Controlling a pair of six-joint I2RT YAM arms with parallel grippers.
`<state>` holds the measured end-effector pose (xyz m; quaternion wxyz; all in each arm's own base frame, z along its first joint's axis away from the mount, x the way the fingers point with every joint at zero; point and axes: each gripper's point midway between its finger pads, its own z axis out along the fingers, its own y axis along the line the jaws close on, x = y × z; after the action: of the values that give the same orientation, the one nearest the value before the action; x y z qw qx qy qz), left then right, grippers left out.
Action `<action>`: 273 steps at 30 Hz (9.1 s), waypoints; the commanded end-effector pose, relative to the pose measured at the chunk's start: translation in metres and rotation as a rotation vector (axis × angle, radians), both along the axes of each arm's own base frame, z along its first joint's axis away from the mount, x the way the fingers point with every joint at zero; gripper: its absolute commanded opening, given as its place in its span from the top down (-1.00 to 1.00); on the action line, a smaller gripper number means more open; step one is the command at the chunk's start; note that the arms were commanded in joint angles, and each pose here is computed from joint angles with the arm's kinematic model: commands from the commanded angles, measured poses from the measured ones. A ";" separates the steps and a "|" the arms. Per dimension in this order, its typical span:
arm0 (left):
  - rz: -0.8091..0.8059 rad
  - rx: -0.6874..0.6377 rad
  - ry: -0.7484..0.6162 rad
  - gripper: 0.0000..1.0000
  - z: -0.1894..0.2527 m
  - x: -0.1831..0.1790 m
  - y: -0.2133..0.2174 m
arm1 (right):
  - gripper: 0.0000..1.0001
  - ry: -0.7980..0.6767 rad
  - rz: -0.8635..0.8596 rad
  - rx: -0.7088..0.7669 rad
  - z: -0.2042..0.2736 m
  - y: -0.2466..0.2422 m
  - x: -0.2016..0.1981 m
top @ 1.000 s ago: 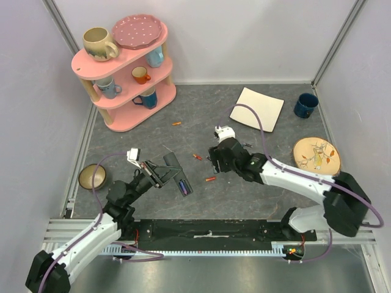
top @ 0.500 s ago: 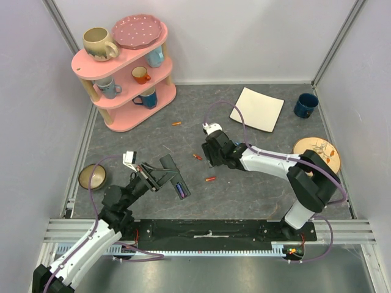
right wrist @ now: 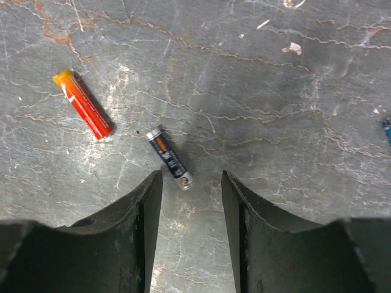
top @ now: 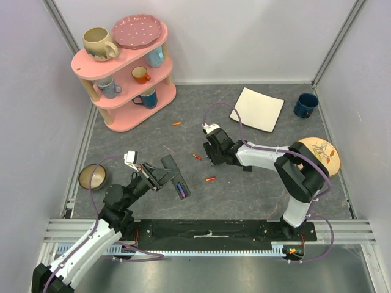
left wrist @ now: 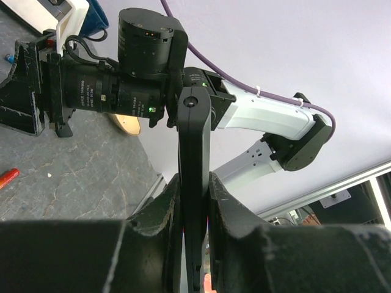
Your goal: Load the batteries into the remote control
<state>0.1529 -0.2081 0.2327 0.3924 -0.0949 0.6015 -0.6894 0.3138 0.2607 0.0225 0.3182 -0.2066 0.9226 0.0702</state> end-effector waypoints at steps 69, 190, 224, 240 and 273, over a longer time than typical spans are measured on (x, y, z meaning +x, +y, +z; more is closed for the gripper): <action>-0.008 0.061 0.113 0.96 -0.060 0.006 -0.005 | 0.21 0.172 -0.132 -0.050 0.003 -0.056 -0.036; 0.044 0.032 -0.021 0.96 -0.026 0.033 -0.015 | 1.00 0.285 0.293 0.194 0.152 0.087 -0.174; -0.035 0.040 0.133 0.96 -0.046 0.027 -0.023 | 1.00 0.215 0.271 0.109 0.145 0.085 -0.153; -0.052 0.042 0.140 0.96 -0.050 0.023 -0.024 | 1.00 0.181 0.252 0.104 0.150 0.086 -0.140; -0.047 0.046 0.142 0.96 -0.050 0.024 -0.024 | 0.38 0.189 0.249 0.104 0.147 0.092 -0.134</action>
<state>0.2018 -0.2303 0.1781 0.3650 -0.1414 0.6627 -0.6384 0.1569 0.3464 0.1608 0.1909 -0.3078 0.9138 0.1838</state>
